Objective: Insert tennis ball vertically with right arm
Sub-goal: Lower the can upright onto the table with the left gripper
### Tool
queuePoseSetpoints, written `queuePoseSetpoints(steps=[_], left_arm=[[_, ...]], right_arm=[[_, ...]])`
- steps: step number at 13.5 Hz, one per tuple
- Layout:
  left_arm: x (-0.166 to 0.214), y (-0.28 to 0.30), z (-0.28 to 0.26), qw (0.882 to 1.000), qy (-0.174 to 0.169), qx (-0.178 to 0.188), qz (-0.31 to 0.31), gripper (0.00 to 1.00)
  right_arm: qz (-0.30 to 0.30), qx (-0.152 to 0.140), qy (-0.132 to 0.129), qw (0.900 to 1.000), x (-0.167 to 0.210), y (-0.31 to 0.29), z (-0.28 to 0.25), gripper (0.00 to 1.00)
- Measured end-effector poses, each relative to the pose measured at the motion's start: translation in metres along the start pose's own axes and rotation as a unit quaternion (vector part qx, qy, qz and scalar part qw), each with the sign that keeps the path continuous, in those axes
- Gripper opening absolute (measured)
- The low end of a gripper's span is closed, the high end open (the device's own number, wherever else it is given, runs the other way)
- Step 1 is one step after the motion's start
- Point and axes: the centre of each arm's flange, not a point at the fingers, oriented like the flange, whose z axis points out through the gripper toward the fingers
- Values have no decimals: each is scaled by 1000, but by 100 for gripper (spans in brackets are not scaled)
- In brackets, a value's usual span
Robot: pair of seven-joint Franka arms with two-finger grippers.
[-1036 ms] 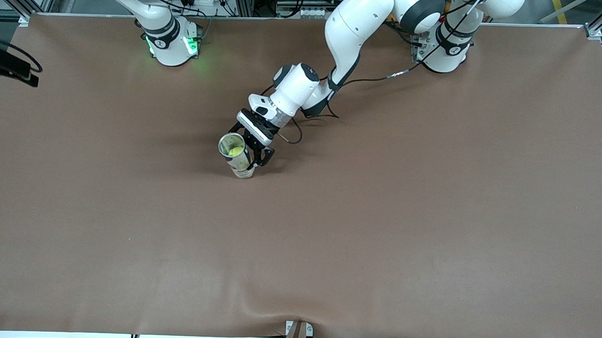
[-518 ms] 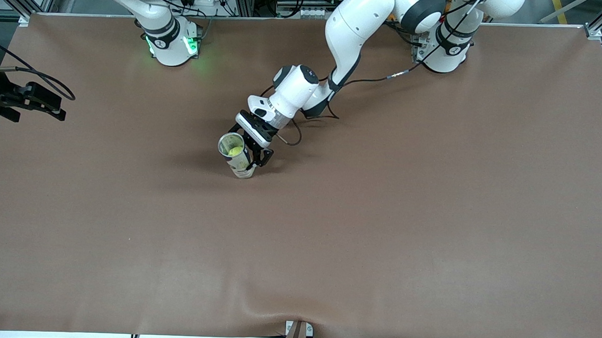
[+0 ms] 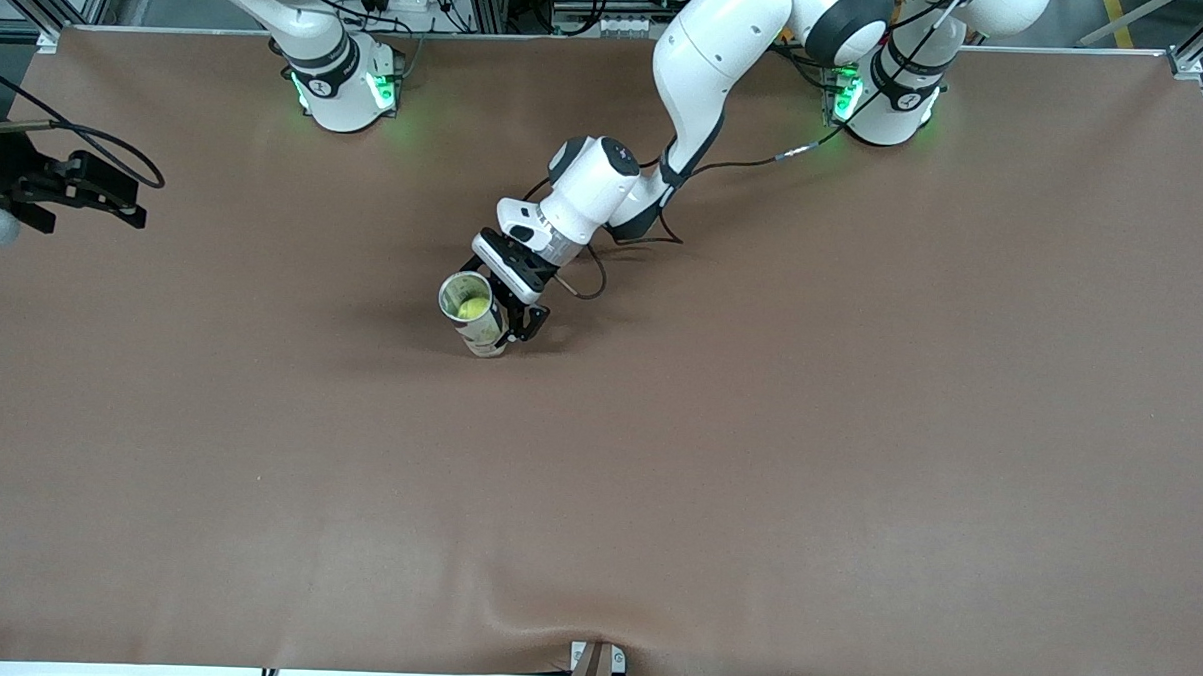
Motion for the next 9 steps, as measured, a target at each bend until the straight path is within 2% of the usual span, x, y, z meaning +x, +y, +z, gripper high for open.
queuePoseSetpoints(steps=[9], left_arm=[[-3, 4, -8, 1000, -18, -6, 4, 100]], right_arm=[[1, -9, -2, 1000, -1, 2, 1, 100]])
